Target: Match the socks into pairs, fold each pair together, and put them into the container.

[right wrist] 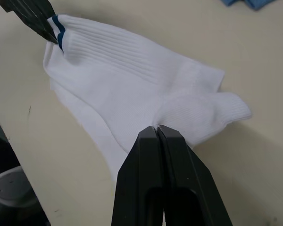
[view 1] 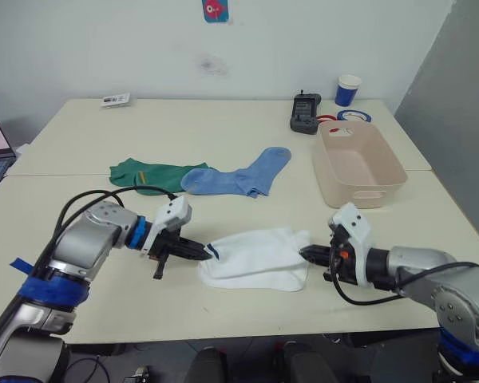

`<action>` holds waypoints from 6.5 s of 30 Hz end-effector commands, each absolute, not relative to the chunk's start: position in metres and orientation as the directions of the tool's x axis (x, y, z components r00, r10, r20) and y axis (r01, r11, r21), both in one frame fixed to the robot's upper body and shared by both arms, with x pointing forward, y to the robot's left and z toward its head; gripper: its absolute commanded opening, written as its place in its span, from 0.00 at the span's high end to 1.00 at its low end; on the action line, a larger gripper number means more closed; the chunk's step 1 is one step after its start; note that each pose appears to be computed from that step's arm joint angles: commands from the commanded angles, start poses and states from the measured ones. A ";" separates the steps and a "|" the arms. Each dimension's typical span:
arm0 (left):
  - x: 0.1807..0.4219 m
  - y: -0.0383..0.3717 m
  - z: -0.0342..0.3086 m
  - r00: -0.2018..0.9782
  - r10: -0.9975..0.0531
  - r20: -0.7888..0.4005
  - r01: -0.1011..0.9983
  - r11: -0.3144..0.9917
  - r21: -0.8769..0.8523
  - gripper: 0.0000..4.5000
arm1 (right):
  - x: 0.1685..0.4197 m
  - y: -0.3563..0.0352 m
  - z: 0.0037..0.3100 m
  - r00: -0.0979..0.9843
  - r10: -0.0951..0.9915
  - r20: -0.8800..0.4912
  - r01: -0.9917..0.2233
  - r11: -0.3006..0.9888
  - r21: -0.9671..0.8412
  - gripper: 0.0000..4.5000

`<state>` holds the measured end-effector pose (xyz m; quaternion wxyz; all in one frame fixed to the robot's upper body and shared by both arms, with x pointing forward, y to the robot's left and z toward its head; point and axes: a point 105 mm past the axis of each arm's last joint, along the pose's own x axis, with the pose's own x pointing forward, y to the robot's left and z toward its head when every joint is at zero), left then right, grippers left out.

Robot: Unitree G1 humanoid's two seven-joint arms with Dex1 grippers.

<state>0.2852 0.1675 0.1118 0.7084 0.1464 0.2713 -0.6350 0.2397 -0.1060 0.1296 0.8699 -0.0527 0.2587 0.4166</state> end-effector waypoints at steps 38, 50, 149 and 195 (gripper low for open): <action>0.283 0.154 0.096 0.292 -0.838 -0.461 0.920 0.377 -0.104 0.57 | 0.294 -0.143 0.106 0.504 0.701 -0.505 -0.709 0.669 0.222 0.34; 0.282 0.151 0.104 0.286 -0.859 -0.425 0.921 0.368 -0.124 1.00 | 0.286 -0.141 0.113 0.472 0.740 -0.479 -0.719 0.638 0.276 0.99; 0.300 0.176 0.109 0.146 -0.826 -0.544 0.918 0.318 -0.236 1.00 | 0.256 -0.122 0.127 0.391 0.800 -0.455 -0.689 0.582 0.432 0.99; 0.298 0.174 0.101 0.144 -0.811 -0.568 0.919 0.322 -0.227 1.00 | 0.267 -0.123 0.107 0.412 0.778 -0.474 -0.672 0.611 0.418 0.99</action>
